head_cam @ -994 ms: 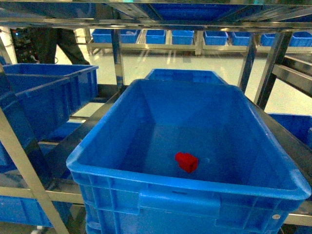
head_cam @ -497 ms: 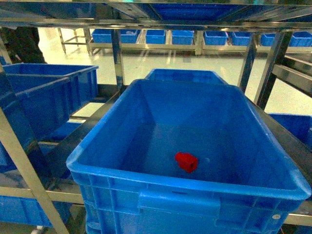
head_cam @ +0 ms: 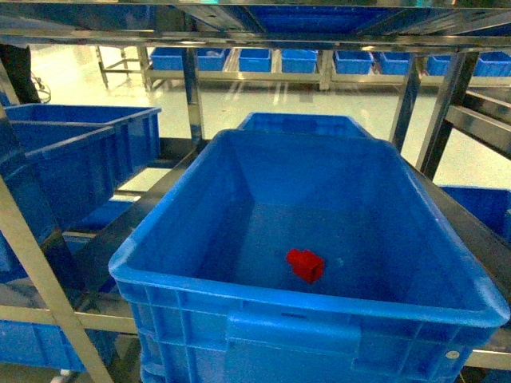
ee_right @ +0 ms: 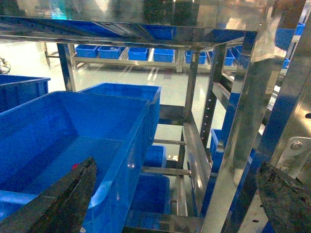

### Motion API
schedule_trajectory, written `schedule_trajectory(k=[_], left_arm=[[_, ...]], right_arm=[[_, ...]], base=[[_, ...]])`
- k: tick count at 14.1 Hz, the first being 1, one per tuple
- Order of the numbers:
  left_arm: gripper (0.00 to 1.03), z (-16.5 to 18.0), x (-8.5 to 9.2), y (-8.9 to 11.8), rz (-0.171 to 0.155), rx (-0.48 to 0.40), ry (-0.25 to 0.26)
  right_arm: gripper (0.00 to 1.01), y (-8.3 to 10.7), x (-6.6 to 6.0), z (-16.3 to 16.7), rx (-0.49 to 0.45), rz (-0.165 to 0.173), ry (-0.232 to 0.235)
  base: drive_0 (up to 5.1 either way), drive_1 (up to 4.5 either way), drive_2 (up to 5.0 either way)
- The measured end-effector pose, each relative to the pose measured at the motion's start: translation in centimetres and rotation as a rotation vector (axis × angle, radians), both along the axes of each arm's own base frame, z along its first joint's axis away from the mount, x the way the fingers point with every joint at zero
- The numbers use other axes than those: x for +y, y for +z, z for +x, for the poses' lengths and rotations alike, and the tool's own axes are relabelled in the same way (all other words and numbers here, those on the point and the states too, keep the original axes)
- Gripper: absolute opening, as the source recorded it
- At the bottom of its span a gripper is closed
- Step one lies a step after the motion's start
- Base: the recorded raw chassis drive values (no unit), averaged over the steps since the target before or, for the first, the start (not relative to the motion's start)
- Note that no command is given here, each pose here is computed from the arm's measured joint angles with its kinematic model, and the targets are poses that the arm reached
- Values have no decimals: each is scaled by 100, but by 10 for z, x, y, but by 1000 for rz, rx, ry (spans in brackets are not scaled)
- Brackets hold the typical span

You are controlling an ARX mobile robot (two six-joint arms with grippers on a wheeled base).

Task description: Pick red block from blue box to shelf

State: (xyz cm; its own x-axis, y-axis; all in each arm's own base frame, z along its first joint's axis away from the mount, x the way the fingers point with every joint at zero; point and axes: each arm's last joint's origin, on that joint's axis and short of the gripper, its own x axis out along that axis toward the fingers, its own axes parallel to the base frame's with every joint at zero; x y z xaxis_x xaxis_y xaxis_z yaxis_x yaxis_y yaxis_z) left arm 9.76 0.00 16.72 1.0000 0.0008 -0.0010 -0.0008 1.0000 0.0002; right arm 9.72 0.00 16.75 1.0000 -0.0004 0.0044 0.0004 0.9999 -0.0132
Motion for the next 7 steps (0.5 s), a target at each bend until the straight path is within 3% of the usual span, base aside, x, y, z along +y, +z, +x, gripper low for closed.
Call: schedule_trajectory(k=[7], left_arm=[[98,0,0,0,0,0,0]], right_arm=[[98,0,0,0,0,0,0]], base=[[0,0,0]])
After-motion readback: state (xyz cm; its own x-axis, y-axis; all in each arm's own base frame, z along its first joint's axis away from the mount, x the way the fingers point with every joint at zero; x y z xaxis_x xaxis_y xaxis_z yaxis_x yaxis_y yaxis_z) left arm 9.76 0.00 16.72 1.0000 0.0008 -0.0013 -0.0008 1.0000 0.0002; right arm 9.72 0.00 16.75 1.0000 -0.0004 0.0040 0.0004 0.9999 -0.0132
